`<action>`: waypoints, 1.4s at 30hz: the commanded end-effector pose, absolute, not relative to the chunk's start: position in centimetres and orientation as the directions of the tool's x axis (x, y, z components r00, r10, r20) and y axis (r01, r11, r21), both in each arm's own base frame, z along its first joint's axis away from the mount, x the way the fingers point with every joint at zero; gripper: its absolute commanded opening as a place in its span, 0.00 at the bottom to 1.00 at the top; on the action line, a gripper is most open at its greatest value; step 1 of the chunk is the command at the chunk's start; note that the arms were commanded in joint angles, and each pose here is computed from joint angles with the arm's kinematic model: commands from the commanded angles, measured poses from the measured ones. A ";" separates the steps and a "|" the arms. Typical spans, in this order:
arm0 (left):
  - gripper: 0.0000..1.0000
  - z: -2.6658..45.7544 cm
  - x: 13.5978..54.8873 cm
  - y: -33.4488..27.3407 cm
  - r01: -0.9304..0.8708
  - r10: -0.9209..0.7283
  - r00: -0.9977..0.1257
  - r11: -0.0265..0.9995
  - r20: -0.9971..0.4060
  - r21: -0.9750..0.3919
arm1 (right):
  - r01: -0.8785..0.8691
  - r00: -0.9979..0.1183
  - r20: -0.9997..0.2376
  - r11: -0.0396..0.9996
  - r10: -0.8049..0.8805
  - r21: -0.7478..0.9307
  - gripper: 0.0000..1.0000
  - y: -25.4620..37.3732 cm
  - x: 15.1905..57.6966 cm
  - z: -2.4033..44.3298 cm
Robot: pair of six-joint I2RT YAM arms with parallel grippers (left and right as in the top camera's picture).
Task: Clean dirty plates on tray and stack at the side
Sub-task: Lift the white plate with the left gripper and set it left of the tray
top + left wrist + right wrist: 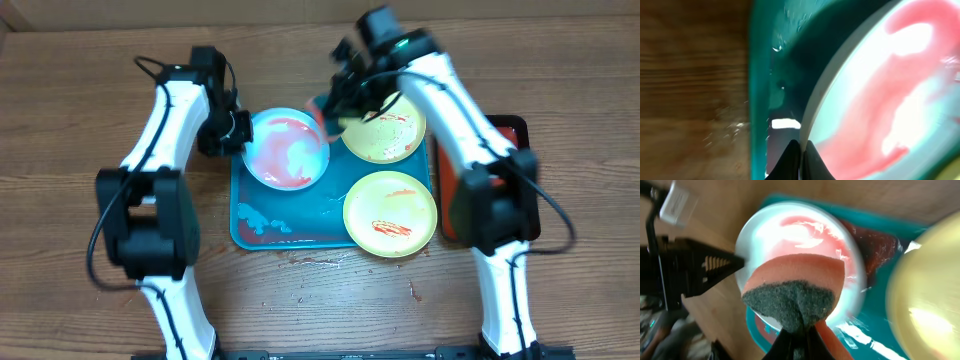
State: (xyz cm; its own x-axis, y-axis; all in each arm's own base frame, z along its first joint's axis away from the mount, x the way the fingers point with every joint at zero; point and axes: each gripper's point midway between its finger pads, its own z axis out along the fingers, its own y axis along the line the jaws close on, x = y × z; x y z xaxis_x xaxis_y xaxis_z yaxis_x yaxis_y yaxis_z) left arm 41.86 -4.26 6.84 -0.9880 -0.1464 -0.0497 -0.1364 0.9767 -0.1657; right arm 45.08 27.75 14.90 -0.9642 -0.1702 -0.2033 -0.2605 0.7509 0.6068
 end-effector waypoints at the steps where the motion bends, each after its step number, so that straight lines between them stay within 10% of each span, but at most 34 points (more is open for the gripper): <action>1: 0.04 12.8 43.0 -2.8 -0.095 -0.119 -0.967 0.989 -0.223 -0.115 | -0.324 -0.914 -0.389 0.780 -0.113 0.535 0.04 24.8 45.7 23.4; 21: 0.04 21.4 39.8 -3.4 -0.246 0.013 -0.880 0.844 -0.475 0.477 | -0.005 -0.890 -0.415 0.905 0.190 0.424 0.04 9.5 45.3 29.0; 42: 0.04 29.1 39.4 -9.1 -0.369 0.332 -0.673 0.624 -0.661 0.689 | 0.123 -0.887 -0.370 0.915 0.275 0.385 0.04 4.6 44.8 28.1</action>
State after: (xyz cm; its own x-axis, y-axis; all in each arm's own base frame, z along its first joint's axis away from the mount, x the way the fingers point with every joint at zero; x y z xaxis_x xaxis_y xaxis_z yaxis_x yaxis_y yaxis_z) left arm 39.82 -9.08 24.65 -0.7721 0.2955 -0.5626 -0.2386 0.6857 0.6877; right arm 45.36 4.97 25.31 -0.9146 0.2718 -0.2993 0.1420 0.9091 0.3916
